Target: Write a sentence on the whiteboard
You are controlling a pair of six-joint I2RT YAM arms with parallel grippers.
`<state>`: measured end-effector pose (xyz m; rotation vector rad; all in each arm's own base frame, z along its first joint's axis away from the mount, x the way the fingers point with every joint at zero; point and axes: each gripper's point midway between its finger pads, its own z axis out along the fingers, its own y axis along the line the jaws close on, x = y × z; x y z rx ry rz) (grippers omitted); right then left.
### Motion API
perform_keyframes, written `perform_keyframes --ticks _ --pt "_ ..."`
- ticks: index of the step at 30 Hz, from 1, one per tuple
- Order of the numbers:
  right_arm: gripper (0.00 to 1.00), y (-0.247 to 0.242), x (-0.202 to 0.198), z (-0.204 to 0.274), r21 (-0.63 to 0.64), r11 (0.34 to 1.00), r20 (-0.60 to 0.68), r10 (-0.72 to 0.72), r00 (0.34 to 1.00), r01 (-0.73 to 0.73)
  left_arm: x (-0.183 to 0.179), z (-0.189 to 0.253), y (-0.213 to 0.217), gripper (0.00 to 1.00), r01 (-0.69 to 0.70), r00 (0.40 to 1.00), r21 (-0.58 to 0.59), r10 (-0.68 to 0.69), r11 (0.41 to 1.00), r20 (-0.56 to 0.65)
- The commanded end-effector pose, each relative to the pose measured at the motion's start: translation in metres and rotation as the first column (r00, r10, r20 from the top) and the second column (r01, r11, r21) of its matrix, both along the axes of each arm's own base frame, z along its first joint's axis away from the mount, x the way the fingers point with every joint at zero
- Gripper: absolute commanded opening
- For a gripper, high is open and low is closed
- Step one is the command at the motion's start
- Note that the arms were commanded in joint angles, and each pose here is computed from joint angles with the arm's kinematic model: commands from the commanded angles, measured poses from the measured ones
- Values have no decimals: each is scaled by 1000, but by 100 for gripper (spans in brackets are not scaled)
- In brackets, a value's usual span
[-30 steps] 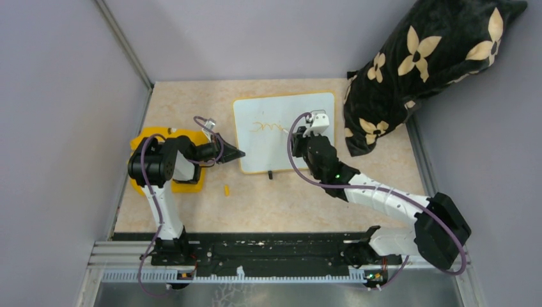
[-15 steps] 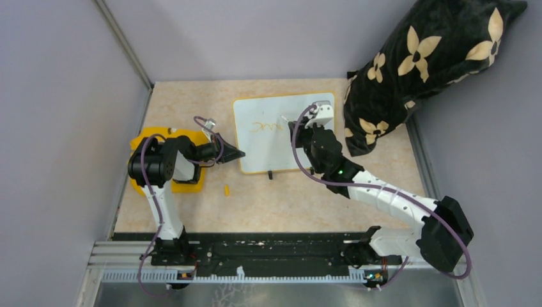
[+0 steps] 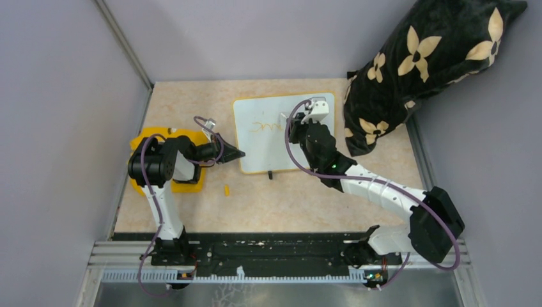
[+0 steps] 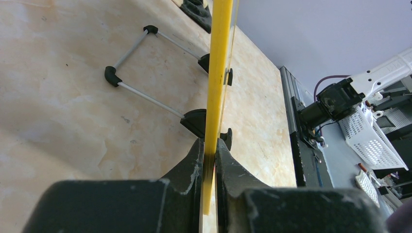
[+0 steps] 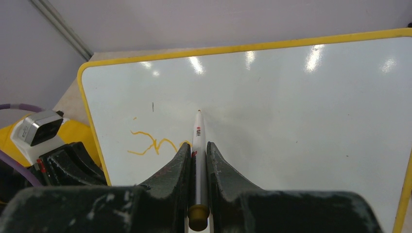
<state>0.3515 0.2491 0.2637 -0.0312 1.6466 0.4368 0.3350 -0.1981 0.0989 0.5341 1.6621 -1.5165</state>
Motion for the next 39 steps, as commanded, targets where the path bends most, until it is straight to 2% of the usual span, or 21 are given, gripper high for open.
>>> perform_keyframes --ticks 1,27,39 --pt "0 -4 12 31 56 998 64 -39 997 35 5 17 0 0 -9 984 -18 12 1000 175" --pt "0 -25 -10 -30 -19 999 -45 -43 998 42 6 17 -1 0 -10 985 -20 13 1000 174" --pt "0 -28 -17 -40 -32 999 -69 -35 997 33 6 17 -1 0 -10 985 -20 13 1000 173"
